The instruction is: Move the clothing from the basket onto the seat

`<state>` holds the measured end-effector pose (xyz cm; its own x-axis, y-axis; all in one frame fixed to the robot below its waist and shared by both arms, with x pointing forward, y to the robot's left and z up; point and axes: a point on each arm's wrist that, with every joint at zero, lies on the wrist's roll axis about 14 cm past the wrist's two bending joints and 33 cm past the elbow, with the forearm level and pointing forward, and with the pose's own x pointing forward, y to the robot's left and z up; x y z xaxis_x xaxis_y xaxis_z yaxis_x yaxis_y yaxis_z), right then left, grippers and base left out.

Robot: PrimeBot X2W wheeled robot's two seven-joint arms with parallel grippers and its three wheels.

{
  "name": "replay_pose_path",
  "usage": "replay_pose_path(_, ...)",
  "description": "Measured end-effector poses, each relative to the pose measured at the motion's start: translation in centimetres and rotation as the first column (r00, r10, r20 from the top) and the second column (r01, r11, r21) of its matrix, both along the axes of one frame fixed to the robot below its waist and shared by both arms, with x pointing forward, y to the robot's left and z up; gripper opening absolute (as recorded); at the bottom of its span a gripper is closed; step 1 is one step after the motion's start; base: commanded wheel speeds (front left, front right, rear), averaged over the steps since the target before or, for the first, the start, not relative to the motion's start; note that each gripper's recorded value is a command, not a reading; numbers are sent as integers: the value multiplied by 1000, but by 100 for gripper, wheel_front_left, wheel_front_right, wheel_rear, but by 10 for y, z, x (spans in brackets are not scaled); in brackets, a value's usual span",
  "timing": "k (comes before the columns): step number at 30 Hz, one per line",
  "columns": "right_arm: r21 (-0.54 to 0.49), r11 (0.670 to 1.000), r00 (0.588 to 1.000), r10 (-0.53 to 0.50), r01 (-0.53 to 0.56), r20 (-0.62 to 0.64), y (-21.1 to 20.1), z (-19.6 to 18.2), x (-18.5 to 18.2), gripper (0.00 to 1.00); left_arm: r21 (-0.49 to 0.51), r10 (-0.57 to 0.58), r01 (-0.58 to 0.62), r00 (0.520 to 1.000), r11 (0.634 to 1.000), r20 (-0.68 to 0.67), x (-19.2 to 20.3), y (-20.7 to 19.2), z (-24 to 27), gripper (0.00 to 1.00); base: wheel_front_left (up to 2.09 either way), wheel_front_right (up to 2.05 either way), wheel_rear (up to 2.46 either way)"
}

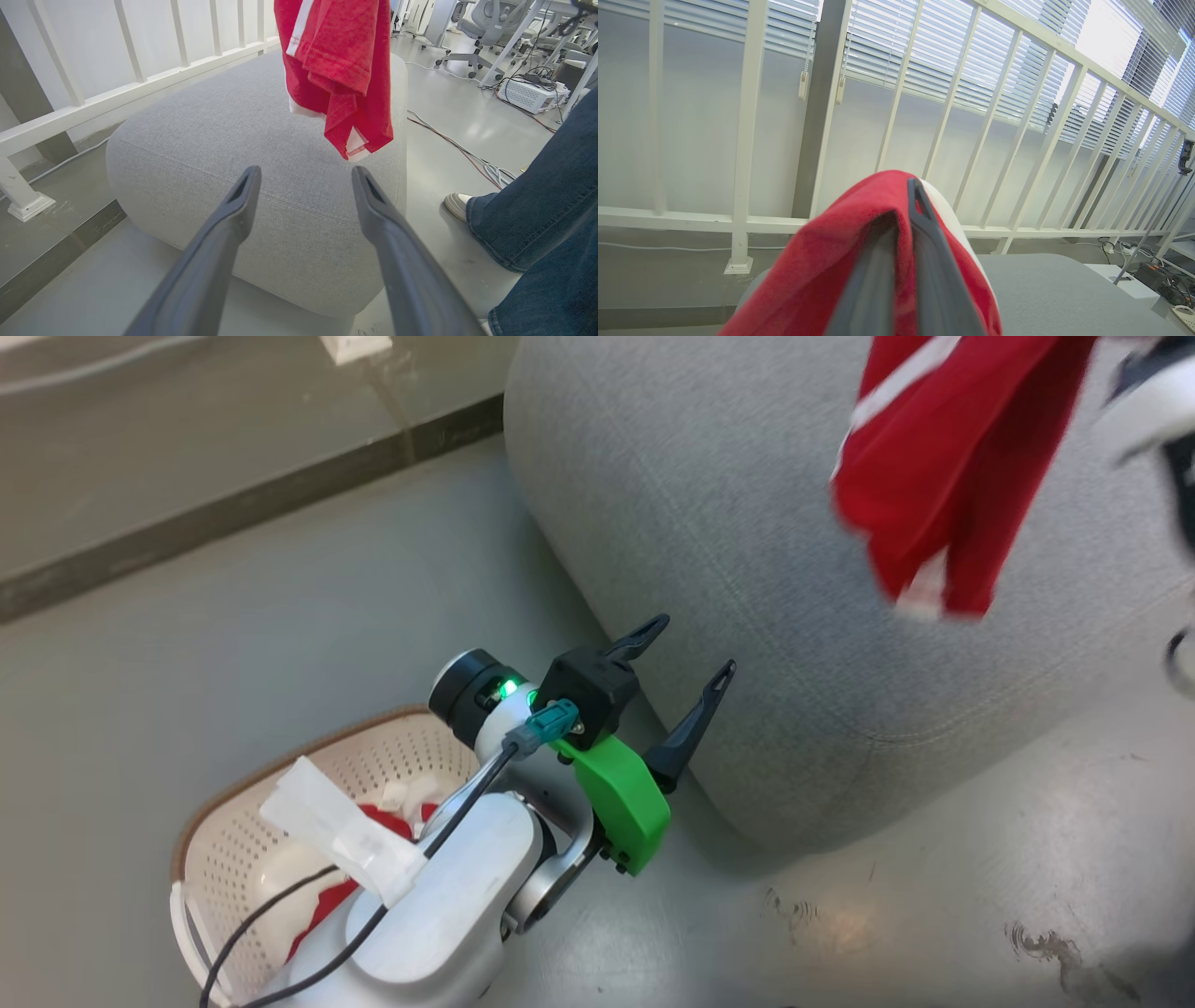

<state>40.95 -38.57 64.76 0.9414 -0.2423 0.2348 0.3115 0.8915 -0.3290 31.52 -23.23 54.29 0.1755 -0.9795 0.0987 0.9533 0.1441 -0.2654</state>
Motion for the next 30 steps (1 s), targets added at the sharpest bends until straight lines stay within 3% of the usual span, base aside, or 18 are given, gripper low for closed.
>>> replay_pose_path(7,-25,998,990,-57,61,126,-27,68,37,0,26,14,-14,1000,1000,0,20,6,-16,100,0,0,0)
replay_pose_path(15,-54,992,985,-105,114,138,-47,87,78,0,25,70,-70,998,997,-5,47,23,-26,100,0,0,0)
replay_pose_path(21,-17,985,981,-171,173,89,-63,59,106,0,21,118,-118,993,993,11,67,38,-32,100,0,0,0)
replay_pose_path(30,18,990,990,-138,138,-20,-48,-6,161,0,53,184,-182,983,982,-29,96,57,-57,100,0,0,0)
